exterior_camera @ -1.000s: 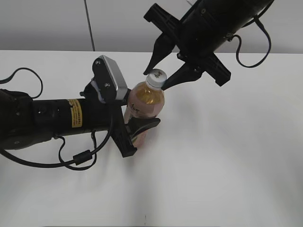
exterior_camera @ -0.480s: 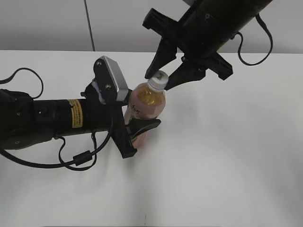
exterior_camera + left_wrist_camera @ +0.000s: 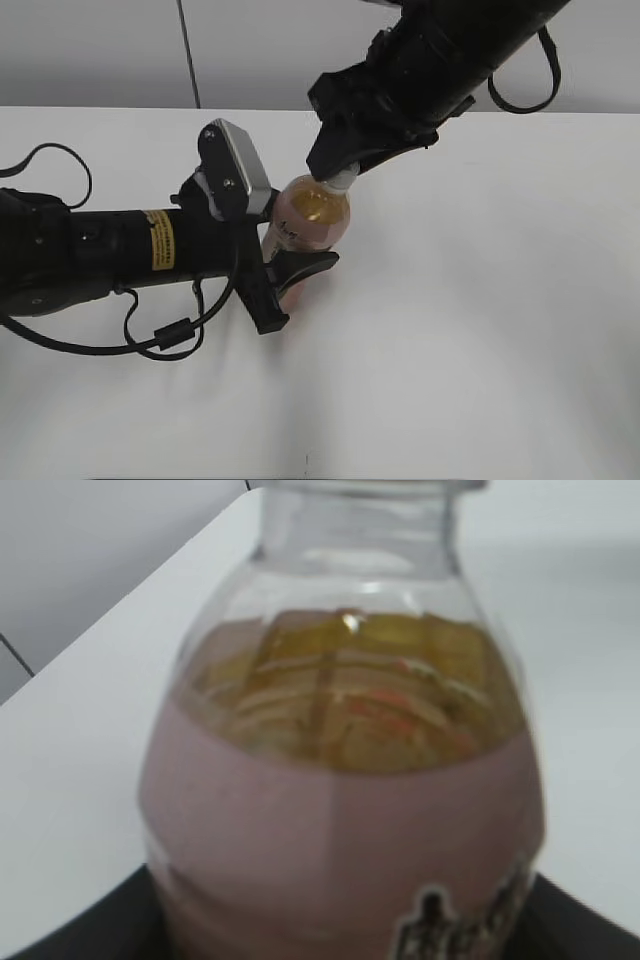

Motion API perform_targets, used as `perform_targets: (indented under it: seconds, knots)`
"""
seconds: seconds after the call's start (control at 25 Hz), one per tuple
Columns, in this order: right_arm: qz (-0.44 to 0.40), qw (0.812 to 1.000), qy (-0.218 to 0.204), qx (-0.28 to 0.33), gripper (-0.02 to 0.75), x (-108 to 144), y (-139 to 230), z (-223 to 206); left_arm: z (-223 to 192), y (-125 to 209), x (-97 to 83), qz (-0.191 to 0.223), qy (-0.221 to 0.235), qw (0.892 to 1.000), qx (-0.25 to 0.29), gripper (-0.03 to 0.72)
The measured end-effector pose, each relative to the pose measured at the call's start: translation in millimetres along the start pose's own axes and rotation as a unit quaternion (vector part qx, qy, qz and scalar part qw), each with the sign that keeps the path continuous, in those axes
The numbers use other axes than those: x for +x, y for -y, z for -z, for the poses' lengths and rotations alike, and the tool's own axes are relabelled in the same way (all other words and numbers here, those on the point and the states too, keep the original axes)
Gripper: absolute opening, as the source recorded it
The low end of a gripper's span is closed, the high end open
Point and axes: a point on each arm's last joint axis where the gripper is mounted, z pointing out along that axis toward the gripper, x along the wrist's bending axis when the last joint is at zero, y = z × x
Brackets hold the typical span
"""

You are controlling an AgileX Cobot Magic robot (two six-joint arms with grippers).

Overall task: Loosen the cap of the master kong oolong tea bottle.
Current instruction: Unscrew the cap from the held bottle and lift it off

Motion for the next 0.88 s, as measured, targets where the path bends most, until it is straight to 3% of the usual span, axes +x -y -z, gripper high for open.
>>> perform_targets:
  seconds: [0.16,0.28,0.56,0.88]
  knots:
    - [0.095,0.995,0.014,-0.004,0.293,-2.0,-0.9,-0.2,0.0,0.4,0.6,0.003,-0.003,1.000,0.002,0.407]
    - [0.189,0.982,0.023,-0.004,0.287,-3.6,-1.3,-0.3,0.0,1.0,0.9,0.005,-0.005,1.000,0.005,0.406]
    - [0.380,0.925,0.009,-0.019,0.284,-0.5,-3.7,-0.9,0.0,1.1,1.0,0.006,-0.006,1.000,0.006,0.404]
    - [0.576,0.816,0.001,-0.046,0.279,2.1,-5.8,-1.3,0.5,1.1,2.8,0.013,-0.012,1.000,0.004,0.404]
